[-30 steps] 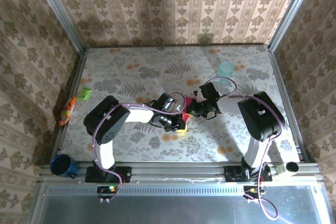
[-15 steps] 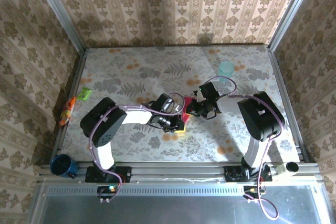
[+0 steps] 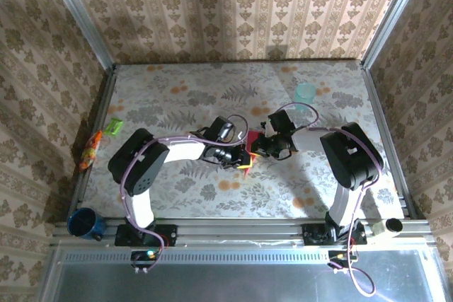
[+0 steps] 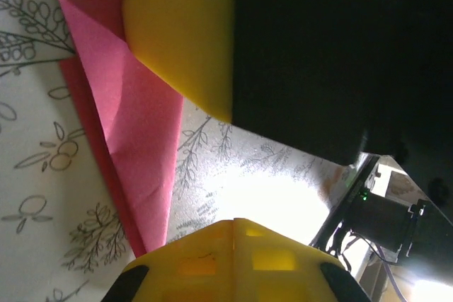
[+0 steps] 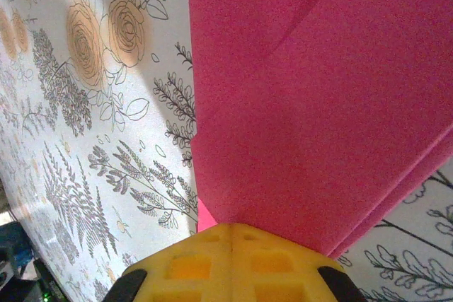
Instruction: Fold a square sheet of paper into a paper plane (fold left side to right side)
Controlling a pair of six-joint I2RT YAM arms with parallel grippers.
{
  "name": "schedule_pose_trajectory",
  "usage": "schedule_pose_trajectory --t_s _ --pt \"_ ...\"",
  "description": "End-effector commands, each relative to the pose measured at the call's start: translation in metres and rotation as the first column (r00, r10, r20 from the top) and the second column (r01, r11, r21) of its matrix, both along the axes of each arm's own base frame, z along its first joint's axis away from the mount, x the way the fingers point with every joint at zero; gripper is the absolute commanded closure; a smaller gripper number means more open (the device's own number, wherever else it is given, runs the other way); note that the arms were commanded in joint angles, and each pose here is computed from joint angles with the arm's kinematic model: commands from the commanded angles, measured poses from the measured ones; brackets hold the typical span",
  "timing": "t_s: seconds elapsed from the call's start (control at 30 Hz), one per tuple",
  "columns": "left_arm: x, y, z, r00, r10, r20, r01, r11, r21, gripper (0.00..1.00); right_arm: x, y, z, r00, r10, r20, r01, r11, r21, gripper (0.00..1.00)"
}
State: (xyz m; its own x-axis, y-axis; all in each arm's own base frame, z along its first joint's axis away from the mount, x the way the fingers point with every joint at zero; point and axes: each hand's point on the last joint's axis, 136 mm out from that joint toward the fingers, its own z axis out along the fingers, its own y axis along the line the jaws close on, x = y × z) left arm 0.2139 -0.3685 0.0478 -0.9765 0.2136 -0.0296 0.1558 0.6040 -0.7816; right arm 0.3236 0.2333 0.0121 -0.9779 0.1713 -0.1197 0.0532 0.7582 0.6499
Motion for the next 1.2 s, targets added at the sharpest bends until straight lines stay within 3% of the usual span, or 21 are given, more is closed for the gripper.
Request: schedule_pose_trajectory --t_s 0.0,0.67,1.17 --pt "-0.001 -0.008 -0.001 0.999 -0.035 -0.002 0.035 0.999 -0.01 1.0 -0.035 -0.03 -0.051 0.986 -0.031 -0.163 0.001 0.984 -0.178 1.0" --pt "-0.022 0.004 -0.041 0.996 -0.075 -0.047 0.079 0.992 0.099 1.0 -0.037 -0.032 -0.055 0.984 -0.026 -0.179 -0.012 0.979 -0.204 1.0" --pt "-0.049 0.014 -0.042 0.994 -0.087 -0.071 0.095 0.988 0.118 1.0 -0.04 -0.034 -0.058 0.981 -0.027 -0.193 -0.016 0.976 -0.215 1.0"
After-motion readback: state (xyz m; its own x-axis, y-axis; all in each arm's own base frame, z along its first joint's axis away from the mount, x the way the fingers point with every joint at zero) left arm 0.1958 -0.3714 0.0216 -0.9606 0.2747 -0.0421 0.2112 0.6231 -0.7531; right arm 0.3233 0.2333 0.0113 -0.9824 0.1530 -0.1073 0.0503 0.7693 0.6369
